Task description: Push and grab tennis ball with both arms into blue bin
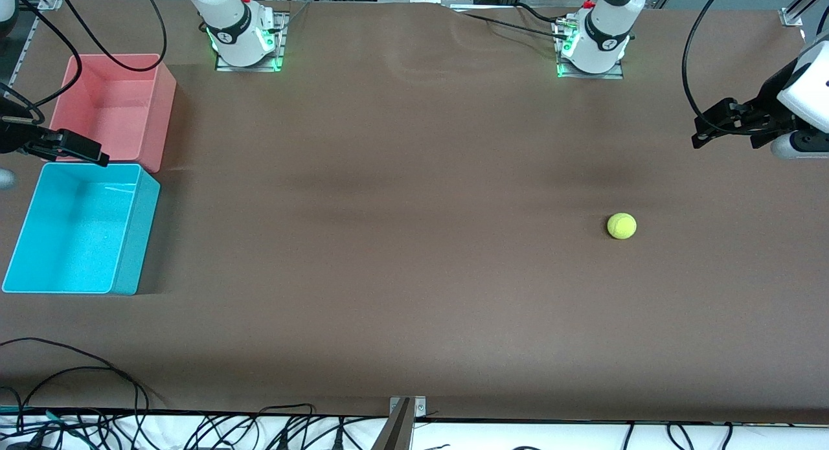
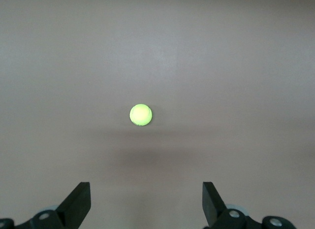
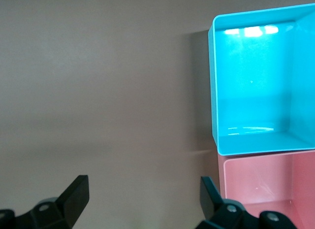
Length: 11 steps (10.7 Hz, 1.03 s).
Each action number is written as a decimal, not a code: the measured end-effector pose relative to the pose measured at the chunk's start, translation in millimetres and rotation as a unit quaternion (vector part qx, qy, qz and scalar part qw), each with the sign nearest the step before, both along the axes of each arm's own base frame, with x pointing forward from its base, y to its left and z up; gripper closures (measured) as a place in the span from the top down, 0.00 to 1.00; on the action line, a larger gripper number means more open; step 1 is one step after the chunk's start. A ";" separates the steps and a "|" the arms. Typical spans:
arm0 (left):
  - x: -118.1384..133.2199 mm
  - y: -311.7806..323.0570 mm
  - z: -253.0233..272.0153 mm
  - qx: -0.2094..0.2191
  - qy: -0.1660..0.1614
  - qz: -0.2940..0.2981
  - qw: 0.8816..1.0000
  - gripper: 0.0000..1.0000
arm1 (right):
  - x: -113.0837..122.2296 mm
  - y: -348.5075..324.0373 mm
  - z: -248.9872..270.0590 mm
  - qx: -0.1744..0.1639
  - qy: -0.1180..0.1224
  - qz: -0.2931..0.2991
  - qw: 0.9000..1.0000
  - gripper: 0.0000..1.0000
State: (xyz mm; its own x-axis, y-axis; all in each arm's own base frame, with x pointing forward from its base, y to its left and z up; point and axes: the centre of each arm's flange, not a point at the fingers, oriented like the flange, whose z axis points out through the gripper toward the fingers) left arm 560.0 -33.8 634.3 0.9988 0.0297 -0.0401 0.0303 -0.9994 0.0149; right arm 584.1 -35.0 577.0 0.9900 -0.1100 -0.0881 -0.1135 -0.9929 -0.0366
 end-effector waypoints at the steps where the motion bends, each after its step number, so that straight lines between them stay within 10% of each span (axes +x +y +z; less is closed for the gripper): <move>1: 0.0 -0.1 0.0 0.000 0.000 0.001 1.000 1.00 | 0.0 0.0 0.0 0.000 0.000 0.000 1.000 1.00; 11: -0.3 -3.4 -0.1 0.000 0.001 -0.002 1.000 1.00 | 0.0 0.0 -0.1 0.000 0.000 0.000 1.000 1.00</move>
State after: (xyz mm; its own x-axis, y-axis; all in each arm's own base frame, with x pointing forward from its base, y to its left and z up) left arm 559.6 -37.3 634.2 0.9988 0.0263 -0.0412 0.0269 -0.9995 0.0150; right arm 584.1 -35.1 576.9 0.9900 -0.1100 -0.0883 -0.1135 -0.9929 -0.0366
